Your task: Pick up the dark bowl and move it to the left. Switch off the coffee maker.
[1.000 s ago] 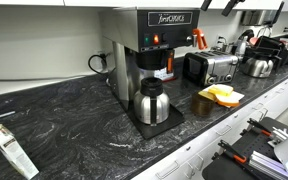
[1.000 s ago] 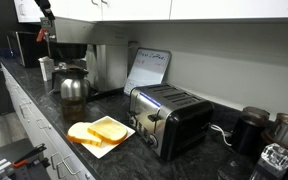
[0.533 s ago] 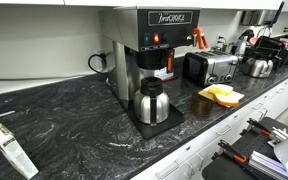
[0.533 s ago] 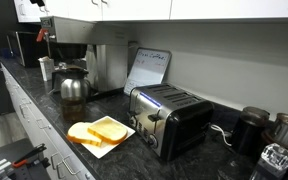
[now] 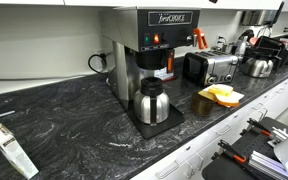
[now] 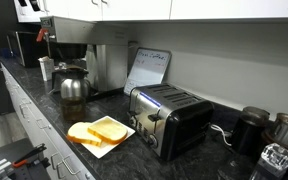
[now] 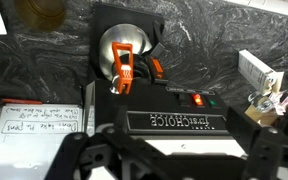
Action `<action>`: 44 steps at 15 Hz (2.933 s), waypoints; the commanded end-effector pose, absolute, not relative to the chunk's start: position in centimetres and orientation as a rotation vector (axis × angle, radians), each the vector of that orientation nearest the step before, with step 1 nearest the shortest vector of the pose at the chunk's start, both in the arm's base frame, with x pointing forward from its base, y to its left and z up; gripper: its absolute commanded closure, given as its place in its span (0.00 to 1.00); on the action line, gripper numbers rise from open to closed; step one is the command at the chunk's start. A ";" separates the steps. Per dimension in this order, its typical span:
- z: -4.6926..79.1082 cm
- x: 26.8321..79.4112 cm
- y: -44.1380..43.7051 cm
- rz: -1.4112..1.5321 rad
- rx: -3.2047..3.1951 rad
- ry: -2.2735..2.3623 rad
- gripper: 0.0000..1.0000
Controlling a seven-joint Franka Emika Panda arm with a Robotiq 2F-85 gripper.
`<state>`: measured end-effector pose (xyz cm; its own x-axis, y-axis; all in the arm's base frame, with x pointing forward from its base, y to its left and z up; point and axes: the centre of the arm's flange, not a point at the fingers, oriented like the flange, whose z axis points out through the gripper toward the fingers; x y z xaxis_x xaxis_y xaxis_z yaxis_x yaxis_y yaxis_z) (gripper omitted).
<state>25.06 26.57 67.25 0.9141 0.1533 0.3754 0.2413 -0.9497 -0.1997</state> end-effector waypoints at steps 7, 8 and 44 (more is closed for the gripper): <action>67.2 25.8 25.0 -0.463 -2.723 -0.383 0.00; 66.9 26.2 23.5 -0.484 -2.729 -0.319 0.00; 63.5 27.3 34.9 -0.365 -2.663 -0.551 0.70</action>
<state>26.94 34.13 63.48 0.8901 0.3144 0.3298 0.4148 -0.8588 -0.3008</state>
